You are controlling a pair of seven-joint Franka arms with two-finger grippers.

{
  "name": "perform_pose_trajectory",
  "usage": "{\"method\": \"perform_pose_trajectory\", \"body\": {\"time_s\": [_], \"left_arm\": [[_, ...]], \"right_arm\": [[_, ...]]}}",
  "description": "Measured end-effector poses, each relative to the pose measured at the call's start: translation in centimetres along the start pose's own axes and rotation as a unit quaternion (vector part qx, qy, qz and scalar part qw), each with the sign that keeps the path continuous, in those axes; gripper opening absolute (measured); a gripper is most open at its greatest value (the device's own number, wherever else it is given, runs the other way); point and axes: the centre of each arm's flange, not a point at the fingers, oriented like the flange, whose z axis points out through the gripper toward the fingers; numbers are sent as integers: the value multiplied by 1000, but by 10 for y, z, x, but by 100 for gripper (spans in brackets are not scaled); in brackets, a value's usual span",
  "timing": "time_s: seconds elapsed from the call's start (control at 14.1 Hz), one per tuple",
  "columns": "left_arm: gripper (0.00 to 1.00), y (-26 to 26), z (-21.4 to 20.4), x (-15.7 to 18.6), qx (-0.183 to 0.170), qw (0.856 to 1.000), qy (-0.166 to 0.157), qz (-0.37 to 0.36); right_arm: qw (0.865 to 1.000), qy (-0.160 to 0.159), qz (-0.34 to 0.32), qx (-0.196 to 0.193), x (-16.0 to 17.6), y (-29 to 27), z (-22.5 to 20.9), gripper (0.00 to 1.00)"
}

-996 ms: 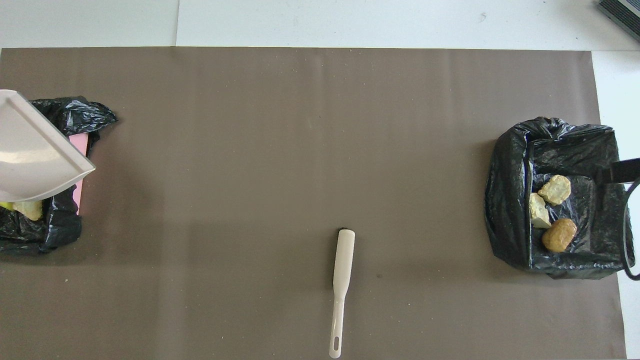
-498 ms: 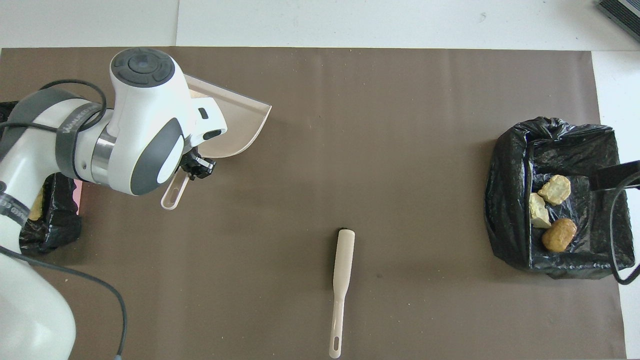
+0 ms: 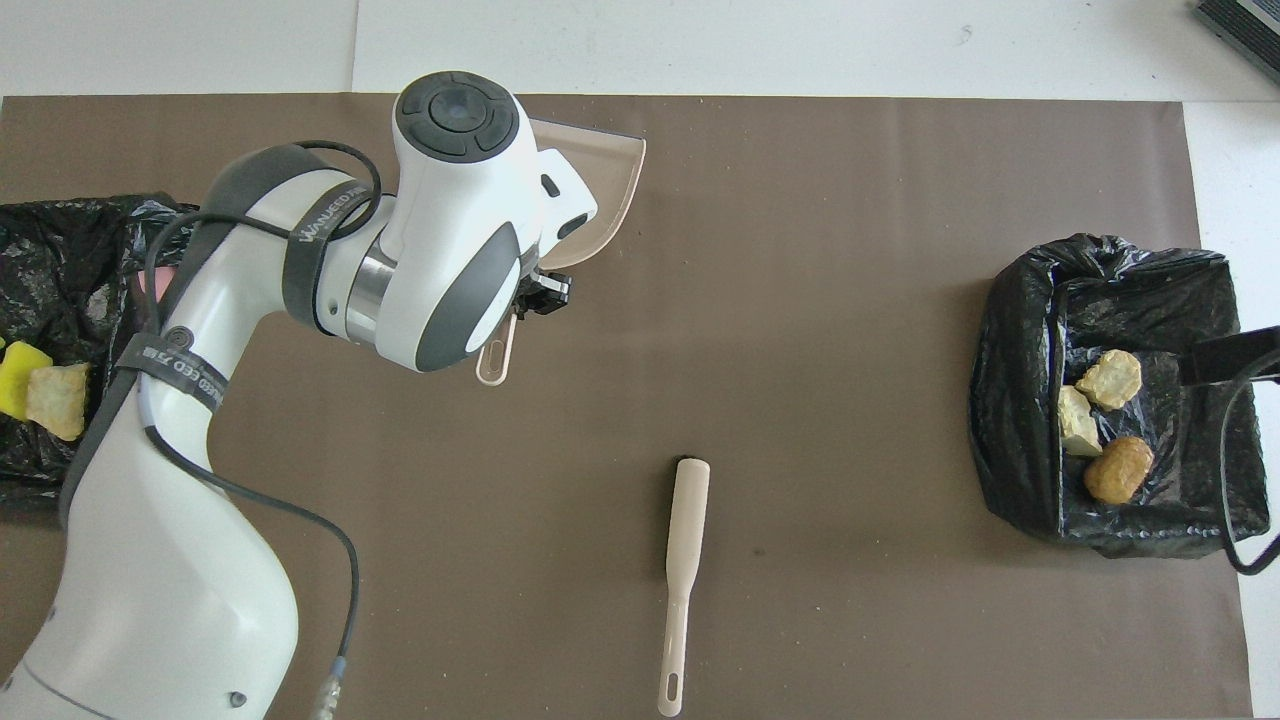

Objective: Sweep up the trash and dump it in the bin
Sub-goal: 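Bring the dustpan back and set it on the table with the left gripper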

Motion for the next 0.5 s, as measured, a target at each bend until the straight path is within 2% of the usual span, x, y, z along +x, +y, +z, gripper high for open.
{"method": "perform_pose_trajectory", "body": {"time_s": [0.14,0.28,0.5], "left_arm": [[31,22,9,1,-15,1000,6,-4],[31,37,1,-3,-36,999,14,3],[31,54,1,-13,-53,999,5,11]], "right_arm": [[1000,-1,0,0,0,0,1,100],[1000,-1,0,0,0,0,1,100],[1000,-1,0,0,0,0,1,100]]}}
